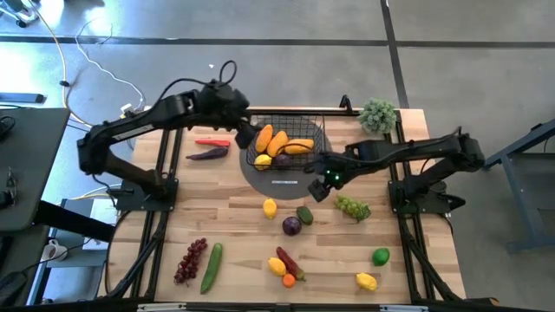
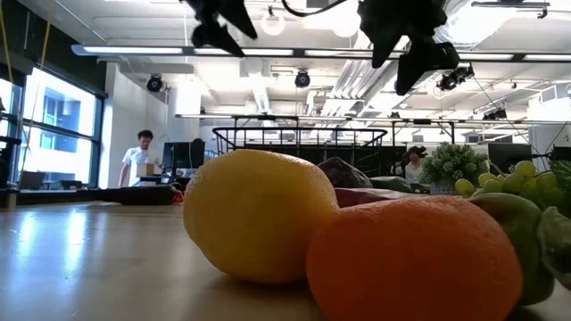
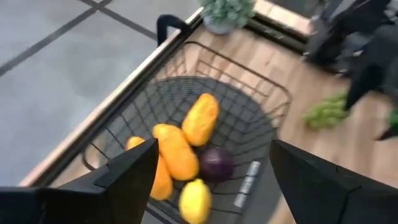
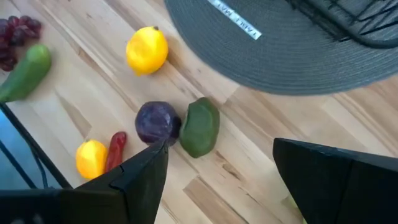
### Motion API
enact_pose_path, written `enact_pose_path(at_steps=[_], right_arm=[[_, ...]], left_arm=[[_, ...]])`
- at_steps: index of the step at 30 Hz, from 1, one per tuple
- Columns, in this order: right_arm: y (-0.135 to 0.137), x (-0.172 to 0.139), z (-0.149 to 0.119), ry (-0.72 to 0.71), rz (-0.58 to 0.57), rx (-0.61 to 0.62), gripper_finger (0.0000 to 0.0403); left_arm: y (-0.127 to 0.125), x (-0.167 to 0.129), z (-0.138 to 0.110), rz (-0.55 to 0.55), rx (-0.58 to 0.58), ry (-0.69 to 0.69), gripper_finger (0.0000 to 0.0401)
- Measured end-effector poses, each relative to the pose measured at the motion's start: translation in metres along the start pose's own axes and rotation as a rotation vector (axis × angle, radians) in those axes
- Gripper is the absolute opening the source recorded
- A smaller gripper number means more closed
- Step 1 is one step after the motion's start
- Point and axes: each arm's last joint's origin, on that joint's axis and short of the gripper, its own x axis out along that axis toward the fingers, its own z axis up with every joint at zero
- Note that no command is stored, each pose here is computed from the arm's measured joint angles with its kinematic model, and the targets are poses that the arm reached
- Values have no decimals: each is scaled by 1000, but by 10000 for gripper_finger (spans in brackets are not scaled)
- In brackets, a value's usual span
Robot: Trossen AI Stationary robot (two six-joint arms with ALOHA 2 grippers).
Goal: Build produce basket
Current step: Put the green lime into the black wire basket
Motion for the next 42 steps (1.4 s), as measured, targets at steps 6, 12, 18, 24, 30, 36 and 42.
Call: enact_pose_path(at_steps=[6,12,18,24,30,36,42], right_arm=[[13,15,-13,44,-21,-59,271],[23,27,-22,32,-35,-102,271],[33,49,-27,52,-44,-126,271],[36,76,-31,96,-102,-108,271],[37,97,-31,118,-127,-97,271],[37,115,-31,130,-146,-93,271],[35,130,-33,149,-178,-70,271]], left_arm=[[-17,-26,-7,-61,-83,-6,298],[-31,-34,-28,58,-41,110,298],[-46,-21,-56,189,14,195,298],[-53,-12,-77,154,12,282,298],[-56,-10,-82,148,10,296,298],[-56,-10,-82,147,10,296,298],[-56,-10,-82,147,12,296,298]])
